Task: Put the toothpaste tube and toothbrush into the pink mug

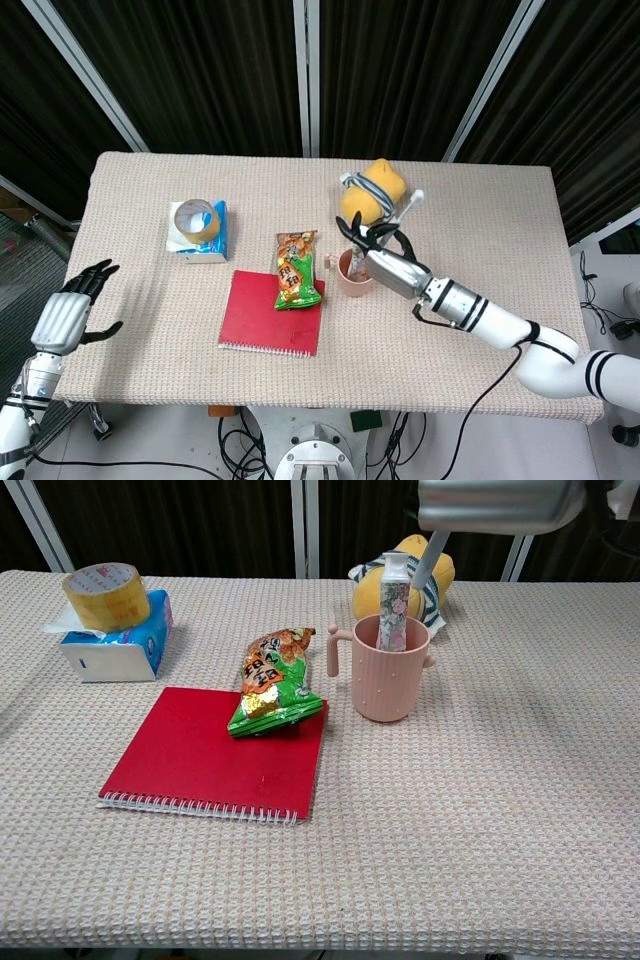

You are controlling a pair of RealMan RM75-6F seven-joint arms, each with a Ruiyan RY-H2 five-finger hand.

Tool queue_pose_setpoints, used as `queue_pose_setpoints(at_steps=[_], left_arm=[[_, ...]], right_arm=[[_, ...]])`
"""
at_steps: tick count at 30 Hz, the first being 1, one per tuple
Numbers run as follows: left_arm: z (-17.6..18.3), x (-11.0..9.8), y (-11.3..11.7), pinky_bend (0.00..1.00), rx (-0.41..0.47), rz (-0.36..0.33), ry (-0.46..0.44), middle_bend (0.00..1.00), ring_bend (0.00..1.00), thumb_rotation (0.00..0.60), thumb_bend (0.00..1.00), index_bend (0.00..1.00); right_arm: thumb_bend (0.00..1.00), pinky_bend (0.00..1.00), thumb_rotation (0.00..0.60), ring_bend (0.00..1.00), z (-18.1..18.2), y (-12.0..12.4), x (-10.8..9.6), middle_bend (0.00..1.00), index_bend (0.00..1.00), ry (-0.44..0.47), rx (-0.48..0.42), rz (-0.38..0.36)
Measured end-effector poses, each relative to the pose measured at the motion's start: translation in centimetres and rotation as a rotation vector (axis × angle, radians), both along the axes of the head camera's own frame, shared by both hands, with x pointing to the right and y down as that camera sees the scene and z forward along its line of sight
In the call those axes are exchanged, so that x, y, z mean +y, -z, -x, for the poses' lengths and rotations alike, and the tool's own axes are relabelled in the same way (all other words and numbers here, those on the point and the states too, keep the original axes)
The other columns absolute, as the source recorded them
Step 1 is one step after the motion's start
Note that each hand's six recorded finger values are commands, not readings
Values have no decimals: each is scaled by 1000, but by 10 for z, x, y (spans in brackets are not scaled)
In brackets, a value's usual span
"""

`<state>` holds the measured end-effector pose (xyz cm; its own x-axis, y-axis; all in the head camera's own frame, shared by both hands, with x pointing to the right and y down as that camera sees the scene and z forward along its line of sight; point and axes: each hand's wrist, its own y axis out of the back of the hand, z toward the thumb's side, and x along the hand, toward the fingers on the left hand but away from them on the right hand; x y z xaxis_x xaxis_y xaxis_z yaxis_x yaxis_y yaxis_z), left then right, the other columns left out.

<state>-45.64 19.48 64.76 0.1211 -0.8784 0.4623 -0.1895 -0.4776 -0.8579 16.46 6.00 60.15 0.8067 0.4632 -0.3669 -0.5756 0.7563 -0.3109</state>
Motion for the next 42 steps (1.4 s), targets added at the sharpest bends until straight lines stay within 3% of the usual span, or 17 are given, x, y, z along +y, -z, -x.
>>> queue_pose_setpoints(at_steps=[8, 23, 29, 36, 42], left_arm=[[2, -1, 0, 218, 12, -8, 9, 51, 90, 600, 159, 114], [17, 3, 3, 219, 19, -24, 42, 51, 90, 600, 159, 114], [21, 5, 3, 219, 20, -25, 47, 51, 90, 600, 159, 114], [23, 5, 3, 219, 15, -24, 49, 51, 90, 600, 159, 115], [22, 4, 4, 218, 17, -26, 45, 51, 90, 600, 159, 114]], right_arm=[[750, 0, 600, 217, 15, -22, 11, 643, 718, 103, 112, 13], [750, 0, 600, 206, 42, -48, 34, 634, 715, 202, 193, 33], [698, 0, 600, 136, 44, -52, 37, 535, 516, 201, 215, 31], [527, 0, 600, 25, 42, -53, 39, 366, 368, 176, 227, 45], [517, 0, 600, 0, 45, -47, 40, 308, 298, 163, 208, 47]])
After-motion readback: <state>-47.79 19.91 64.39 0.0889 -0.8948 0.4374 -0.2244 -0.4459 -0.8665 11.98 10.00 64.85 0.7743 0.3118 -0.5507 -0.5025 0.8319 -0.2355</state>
